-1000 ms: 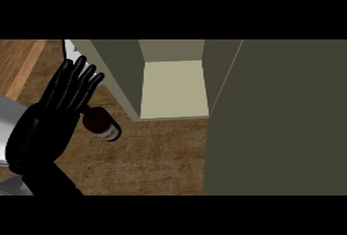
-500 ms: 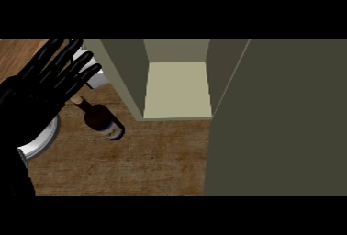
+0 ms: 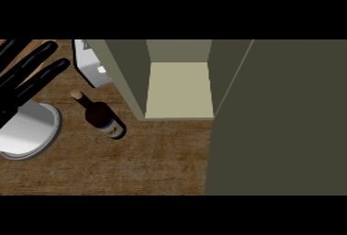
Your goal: Pick up the wine, place it into the cabinet and close the cabinet
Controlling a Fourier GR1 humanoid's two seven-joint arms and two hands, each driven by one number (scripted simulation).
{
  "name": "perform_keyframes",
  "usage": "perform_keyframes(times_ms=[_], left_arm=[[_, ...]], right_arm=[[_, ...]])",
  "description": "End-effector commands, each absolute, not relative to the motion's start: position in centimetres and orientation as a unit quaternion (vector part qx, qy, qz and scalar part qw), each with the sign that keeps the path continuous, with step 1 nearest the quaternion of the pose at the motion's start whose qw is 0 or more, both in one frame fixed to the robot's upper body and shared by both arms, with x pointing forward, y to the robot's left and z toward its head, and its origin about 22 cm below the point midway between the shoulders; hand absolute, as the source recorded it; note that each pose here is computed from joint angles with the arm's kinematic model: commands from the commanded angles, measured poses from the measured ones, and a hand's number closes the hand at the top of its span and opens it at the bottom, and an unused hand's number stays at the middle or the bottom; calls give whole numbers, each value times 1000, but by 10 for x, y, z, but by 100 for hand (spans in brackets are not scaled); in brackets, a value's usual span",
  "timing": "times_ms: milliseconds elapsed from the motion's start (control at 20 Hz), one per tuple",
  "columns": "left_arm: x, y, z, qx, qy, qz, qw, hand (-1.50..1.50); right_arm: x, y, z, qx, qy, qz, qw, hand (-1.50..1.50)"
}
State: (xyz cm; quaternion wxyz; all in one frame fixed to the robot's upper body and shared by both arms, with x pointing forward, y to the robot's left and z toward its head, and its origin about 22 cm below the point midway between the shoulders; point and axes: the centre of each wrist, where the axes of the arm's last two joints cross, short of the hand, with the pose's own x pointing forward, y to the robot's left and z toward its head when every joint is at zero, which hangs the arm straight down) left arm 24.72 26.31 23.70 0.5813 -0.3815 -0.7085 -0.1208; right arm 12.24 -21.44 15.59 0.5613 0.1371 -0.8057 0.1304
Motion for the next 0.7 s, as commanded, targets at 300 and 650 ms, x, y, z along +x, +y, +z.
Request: perform_keyframes(times_ms=[300,650], left_arm=[[229,279,260,-365,-708,-103,596,-150],[219,291,279,-343,-728,-88,587,-150]], right_arm=[[88,-208,199,141,-820,114,543,-150],[86,-209,198,148,-819,131,538,-150]])
